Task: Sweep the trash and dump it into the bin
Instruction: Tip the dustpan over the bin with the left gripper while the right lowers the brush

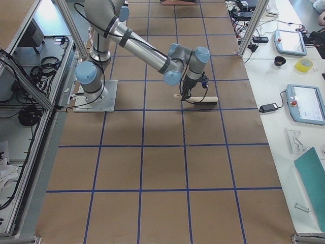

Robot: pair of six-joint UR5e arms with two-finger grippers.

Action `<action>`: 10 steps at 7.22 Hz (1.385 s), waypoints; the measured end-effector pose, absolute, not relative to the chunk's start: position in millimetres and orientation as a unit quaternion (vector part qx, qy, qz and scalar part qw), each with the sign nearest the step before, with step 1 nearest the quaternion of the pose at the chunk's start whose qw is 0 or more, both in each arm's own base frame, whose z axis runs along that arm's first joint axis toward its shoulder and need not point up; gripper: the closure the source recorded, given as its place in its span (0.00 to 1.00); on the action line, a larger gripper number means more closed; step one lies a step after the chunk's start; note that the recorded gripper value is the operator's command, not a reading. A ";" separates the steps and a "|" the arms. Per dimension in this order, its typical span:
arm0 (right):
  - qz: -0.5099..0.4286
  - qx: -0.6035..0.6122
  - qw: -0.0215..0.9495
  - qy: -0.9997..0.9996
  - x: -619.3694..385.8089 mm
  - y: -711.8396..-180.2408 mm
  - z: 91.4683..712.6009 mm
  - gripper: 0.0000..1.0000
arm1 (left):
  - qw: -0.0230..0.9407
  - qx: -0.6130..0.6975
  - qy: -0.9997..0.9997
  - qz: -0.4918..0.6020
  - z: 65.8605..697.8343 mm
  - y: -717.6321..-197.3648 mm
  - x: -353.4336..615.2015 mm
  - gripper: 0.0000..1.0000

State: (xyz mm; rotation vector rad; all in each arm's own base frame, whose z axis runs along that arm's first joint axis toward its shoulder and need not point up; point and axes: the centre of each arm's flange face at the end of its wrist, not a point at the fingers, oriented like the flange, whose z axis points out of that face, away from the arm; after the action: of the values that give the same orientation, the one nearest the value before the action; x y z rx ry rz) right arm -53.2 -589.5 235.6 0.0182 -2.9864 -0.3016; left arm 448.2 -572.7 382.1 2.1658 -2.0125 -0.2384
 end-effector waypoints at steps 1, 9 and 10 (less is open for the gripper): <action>-0.100 0.006 0.070 -0.992 -53.3 -589.3 235.4 0.90 | 0.085 0.723 -0.681 -0.074 389.7 -560.4 468.9 1.00; -0.103 0.002 0.067 -0.992 -52.0 -583.6 228.9 0.18 | 0.036 0.733 -0.680 -0.004 424.2 -543.0 584.6 1.00; -0.089 0.002 0.071 -0.993 -52.5 -585.3 234.9 0.11 | 0.036 0.732 -0.680 0.006 431.0 -543.6 586.9 1.00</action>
State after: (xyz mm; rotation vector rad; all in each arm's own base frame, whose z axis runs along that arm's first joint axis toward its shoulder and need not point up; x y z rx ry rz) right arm -52.5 -585.3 234.9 0.0051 -2.9866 -0.2671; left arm 586.9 -543.6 431.0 2.2489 -2.0895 0.0186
